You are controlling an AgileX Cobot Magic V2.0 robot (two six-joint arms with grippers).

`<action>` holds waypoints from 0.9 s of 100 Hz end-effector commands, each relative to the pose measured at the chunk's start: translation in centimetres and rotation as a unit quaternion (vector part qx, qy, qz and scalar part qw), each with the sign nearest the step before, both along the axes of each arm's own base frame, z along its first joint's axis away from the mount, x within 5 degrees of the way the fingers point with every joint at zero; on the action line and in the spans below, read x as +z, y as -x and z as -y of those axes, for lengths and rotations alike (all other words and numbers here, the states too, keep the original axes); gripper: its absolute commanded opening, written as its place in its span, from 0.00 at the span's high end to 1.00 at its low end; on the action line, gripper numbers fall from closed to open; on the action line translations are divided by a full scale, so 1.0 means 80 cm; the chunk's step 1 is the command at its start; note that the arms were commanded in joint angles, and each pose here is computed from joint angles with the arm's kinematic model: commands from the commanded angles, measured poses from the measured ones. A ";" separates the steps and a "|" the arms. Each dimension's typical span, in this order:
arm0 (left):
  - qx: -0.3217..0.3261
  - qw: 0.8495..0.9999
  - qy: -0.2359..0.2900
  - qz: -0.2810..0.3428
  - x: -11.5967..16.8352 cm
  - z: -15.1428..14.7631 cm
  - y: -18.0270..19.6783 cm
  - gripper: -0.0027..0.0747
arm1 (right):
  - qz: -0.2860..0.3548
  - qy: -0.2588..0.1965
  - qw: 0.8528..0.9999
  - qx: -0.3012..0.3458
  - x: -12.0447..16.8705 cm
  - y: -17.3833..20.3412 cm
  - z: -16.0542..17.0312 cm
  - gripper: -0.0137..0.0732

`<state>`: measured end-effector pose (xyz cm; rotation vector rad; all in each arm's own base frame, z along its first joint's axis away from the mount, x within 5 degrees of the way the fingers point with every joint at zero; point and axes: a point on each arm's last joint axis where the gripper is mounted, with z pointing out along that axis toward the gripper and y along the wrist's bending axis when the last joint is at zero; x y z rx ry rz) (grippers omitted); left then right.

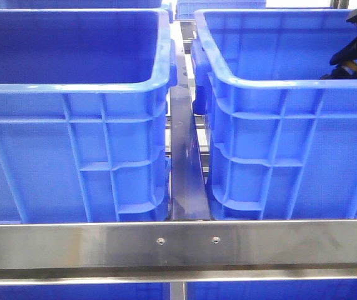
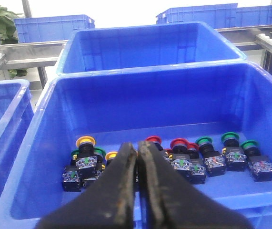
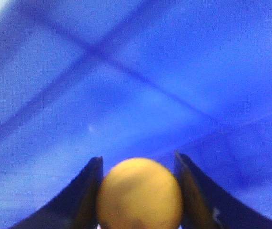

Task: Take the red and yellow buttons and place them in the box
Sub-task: 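Carry the yellow button with the right gripper over the other bin, then lower the yellow button into the bin and open the right gripper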

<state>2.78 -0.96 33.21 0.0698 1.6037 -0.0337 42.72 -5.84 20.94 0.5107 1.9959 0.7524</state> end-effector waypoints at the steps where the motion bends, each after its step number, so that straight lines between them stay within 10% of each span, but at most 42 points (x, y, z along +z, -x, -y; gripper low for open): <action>1: 0.006 0.999 0.014 0.045 0.018 -0.001 0.000 0.99 | 0.057 -0.026 0.998 0.014 0.041 -0.003 -0.002 0.89; 53: 0.006 0.999 0.014 0.045 0.018 -0.001 0.000 0.99 | 0.048 -0.013 0.999 -0.009 0.038 -0.006 0.004 0.88; 90: 0.006 0.999 0.014 0.045 0.018 -0.001 0.000 0.99 | 0.043 -0.007 0.999 -0.020 0.036 -0.006 0.006 0.49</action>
